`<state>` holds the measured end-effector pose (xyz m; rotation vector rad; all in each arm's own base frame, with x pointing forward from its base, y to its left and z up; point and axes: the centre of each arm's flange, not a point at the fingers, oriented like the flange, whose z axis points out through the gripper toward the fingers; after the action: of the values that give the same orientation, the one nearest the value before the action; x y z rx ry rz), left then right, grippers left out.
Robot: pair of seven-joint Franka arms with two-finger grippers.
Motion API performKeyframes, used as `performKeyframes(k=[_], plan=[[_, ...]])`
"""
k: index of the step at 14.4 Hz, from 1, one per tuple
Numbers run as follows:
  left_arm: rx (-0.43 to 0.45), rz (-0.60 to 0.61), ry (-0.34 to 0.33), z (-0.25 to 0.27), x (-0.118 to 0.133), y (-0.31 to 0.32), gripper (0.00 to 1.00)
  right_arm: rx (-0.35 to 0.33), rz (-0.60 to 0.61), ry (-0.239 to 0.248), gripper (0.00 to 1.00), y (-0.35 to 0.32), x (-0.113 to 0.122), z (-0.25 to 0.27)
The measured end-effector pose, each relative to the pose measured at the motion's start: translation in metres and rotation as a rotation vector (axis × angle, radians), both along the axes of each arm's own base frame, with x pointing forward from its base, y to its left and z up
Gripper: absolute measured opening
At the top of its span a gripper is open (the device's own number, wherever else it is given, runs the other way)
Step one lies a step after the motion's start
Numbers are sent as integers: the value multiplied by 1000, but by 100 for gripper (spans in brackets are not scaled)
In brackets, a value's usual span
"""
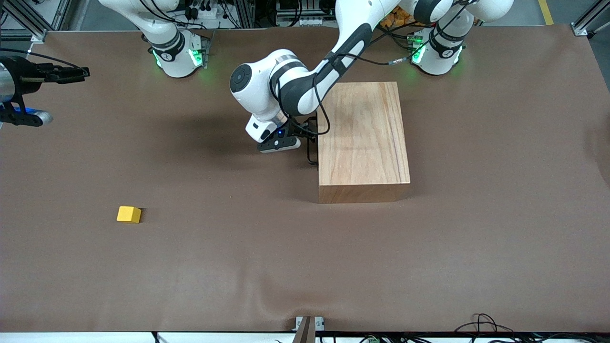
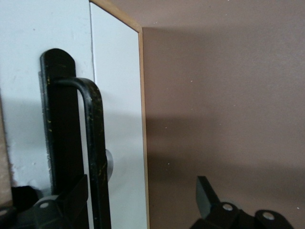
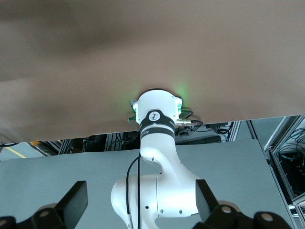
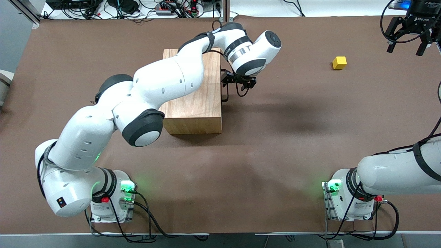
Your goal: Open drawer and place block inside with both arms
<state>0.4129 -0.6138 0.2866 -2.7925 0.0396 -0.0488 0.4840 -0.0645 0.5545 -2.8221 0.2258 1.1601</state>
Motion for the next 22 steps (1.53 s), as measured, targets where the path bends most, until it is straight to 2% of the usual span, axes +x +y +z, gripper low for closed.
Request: performKeyframes(k=[7,15,17,19,20,22], plan=[[-130,-28,-50,6,2,-19,100,24,26,38,100,-3,2,-9],[-292,-77,-103,11,-7,-48,100,45,22,46,100,-17,5,-15],[-313,-79,-106,13,-8,-51,100,80,34,36,100,-34,4,-17],[-376,-95,-123,16,-12,-61,100,99,17,19,100,-55,7,-19],[-404,-103,-132,16,-14,-65,100,99,8,0,100,-64,10,-20],[-434,-112,-137,18,-17,-71,100,84,3,-67,100,-73,21,-22]])
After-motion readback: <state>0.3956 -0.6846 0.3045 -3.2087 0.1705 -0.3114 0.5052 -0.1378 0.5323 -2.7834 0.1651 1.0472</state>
